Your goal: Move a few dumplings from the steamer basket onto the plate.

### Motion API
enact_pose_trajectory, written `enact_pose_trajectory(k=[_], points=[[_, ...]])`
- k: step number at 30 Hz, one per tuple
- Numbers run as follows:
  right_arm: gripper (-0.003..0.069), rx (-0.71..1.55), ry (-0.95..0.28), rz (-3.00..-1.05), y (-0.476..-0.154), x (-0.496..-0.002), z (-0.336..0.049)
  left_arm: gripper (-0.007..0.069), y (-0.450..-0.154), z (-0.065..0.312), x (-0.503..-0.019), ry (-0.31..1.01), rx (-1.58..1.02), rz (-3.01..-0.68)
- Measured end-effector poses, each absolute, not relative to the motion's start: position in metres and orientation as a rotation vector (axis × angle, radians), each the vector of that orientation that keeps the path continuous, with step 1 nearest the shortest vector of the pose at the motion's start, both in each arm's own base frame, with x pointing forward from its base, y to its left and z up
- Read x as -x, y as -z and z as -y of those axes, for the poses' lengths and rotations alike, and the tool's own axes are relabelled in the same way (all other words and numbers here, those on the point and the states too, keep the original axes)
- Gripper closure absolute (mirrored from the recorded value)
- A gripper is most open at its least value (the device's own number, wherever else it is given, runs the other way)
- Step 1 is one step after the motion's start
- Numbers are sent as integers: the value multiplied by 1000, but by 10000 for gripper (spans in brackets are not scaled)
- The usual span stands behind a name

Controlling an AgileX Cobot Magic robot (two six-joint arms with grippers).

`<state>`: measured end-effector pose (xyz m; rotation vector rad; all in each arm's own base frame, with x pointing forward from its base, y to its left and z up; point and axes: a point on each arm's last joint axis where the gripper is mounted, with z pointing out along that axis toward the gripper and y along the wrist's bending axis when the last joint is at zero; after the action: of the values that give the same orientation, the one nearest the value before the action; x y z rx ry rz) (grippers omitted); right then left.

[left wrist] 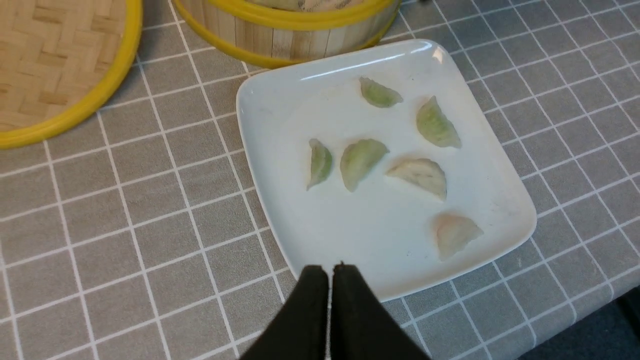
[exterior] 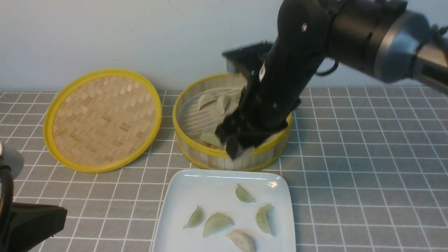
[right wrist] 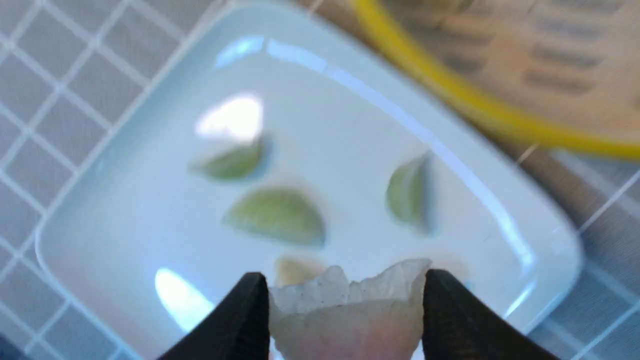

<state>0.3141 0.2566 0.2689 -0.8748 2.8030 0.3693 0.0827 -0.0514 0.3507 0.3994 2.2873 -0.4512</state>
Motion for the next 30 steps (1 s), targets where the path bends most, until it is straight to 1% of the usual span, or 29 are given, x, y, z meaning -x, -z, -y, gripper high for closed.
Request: enact_pose_trajectory(k=[2, 3, 5, 8, 9, 10, 11, 12, 13, 14, 16, 18, 19, 20, 21, 22, 23, 24, 25, 26, 27, 28, 29, 30], points=[[302, 973, -341, -2852, -248, -297, -264, 630, -351, 51, -84, 445, -397, -2275], [302, 979, -338, -2857, -246, -295, -264, 630, -351, 51, -84, 442, -397, -2274], [302, 1060, -318, -2884, -225, -284, -268, 630, -352, 51, -84, 438, -397, -2269], [286, 1050, -321, -2867, -217, -287, -270, 630, -352, 51, -84, 437, -399, -2268], [242, 1038, -320, -2846, -214, -290, -272, 630, -352, 51, -84, 437, -399, -2268], [228, 1034, -320, -2841, -214, -291, -272, 630, -352, 51, -84, 437, -400, -2268], [144, 1019, -320, -2835, -213, -292, -273, 630, -352, 51, -84, 438, -400, -2268], [120, 1018, -318, -2834, -213, -292, -273, 630, -352, 51, -84, 440, -400, -2268], [75, 1020, -307, -2832, -214, -293, -273, 630, -352, 51, -84, 441, -400, -2268], [68, 1019, -307, -2834, -214, -293, -272, 630, -352, 51, -84, 441, -400, -2268], [13, 1033, -240, -2827, -223, -296, -271, 630, -352, 51, -84, 442, -400, -2269], [8, 1034, -213, -2822, -229, -298, -270, 630, -352, 51, -84, 442, -400, -2270], [22, 1025, -196, -2799, -240, -300, -269, 630, -351, 51, -83, 441, -402, -2277], [50, 1012, -198, -2764, -254, -299, -267, 630, -351, 51, -83, 444, -403, -2284], [56, 1012, -198, -2764, -254, -299, -267, 630, -351, 51, -83, 444, -403, -2285], [109, 991, -211, -2712, -275, -297, -264, 630, -350, 51, -83, 442, -406, -2294], [137, 977, -221, -2691, -285, -294, -262, 630, -349, 51, -82, 442, -406, -2297], [221, 940, -244, -2628, -314, -285, -253, 630, -348, 51, -82, 440, -408, -2304], [244, 929, -253, -2610, -322, -282, -250, 630, -347, 51, -82, 440, -408, -2305], [304, 904, -271, -2568, -341, -274, -242, 630, -347, 51, -82, 440, -408, -2309], [404, 861, -308, -2491, -374, -258, -228, 630, -346, 51, -82, 441, -408, -2313], [404, 862, -307, -2492, -378, -256, -226, 630, -345, 51, -82, 443, -408, -2316], [516, 822, -343, -2395, -410, -236, -208, 630, -342, 52, -82, 447, -408, -2325], [528, 816, -348, -2385, -414, -234, -206, 630, -342, 52, -82, 450, -408, -2326]])
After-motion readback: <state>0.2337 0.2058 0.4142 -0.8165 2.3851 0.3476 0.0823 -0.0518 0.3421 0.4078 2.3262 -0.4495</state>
